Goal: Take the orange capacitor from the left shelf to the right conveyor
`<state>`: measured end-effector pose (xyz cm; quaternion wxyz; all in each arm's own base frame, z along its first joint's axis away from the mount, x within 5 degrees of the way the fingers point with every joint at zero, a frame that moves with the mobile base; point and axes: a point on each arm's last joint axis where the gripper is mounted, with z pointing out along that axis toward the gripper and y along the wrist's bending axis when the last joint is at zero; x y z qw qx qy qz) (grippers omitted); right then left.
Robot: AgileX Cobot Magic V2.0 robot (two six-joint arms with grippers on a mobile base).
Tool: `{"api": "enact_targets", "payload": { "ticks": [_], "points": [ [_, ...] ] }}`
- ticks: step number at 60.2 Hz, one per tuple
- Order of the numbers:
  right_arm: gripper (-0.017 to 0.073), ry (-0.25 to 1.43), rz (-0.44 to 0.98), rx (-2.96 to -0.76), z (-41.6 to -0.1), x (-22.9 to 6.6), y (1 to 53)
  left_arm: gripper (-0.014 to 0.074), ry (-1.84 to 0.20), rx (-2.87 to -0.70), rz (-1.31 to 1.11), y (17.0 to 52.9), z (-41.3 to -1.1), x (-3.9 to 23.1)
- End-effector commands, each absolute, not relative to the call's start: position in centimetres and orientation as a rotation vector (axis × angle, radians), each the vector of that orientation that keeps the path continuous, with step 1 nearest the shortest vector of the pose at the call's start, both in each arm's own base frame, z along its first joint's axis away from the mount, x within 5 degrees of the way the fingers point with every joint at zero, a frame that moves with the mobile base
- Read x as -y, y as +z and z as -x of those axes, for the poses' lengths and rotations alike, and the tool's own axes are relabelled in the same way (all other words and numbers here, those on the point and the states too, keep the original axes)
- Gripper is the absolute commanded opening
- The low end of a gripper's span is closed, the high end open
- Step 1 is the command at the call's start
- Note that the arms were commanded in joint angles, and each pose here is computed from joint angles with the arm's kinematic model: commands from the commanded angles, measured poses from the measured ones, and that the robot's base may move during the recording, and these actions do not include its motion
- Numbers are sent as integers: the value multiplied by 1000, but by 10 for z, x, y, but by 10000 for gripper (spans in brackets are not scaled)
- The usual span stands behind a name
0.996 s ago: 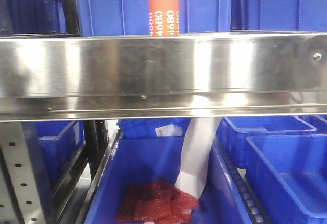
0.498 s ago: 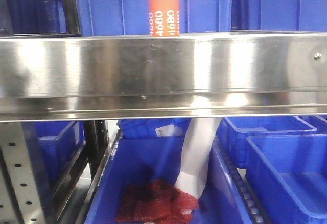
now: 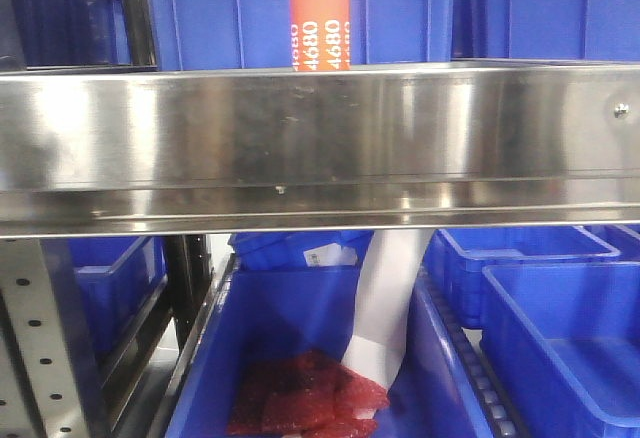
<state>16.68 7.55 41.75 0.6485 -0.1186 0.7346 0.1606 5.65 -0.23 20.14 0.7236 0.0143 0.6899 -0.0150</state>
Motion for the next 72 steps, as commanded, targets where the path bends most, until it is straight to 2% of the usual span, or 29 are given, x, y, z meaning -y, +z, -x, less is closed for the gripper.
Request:
{"api": "enact_targets", "payload": {
  "ticks": [1, 4, 9, 12, 13, 17, 21, 41, 62, 67, 69, 72],
  "points": [
    [53, 384, 373, -1638, -190, -104, 424, -105, -42, -1425, -28, 211, -55, 2],
    [80, 382, 393, -1685, -207, -116, 415, -105, -42, -1425, -28, 211, -55, 2],
    [229, 385, 407, -1763, -232, -133, 396, -105, -42, -1425, -28, 211, -55, 2],
    [387, 392, 405, -1820, -248, -143, 382, -105, -42, -1425, -28, 211, -55, 2],
    [465, 398, 400, -1831, -252, -145, 380, -105, -42, -1425, -28, 211, -55, 2],
    [652, 408, 393, -1880, -267, -155, 367, -105, -42, -1425, -28, 211, -55, 2],
    [624, 413, 397, -1897, -276, -162, 358, -105, -42, -1425, -28, 211, -55, 2],
    [626, 478, 448, -1808, -294, -194, 338, -105, -42, -1425, -28, 211, -55, 2],
    [611, 484, 442, -1738, -324, -204, 307, -105, -42, -1425, -28, 211, -55, 2],
    [485, 491, 431, -1711, -328, -204, 305, -105, -42, -1425, -28, 211, -55, 2],
    [365, 492, 427, -1705, -329, -203, 305, -105, -42, -1425, -28, 211, -55, 2],
    [116, 488, 422, -1706, -330, -201, 305, -105, -42, -1425, -28, 211, -55, 2]
  ]
}}
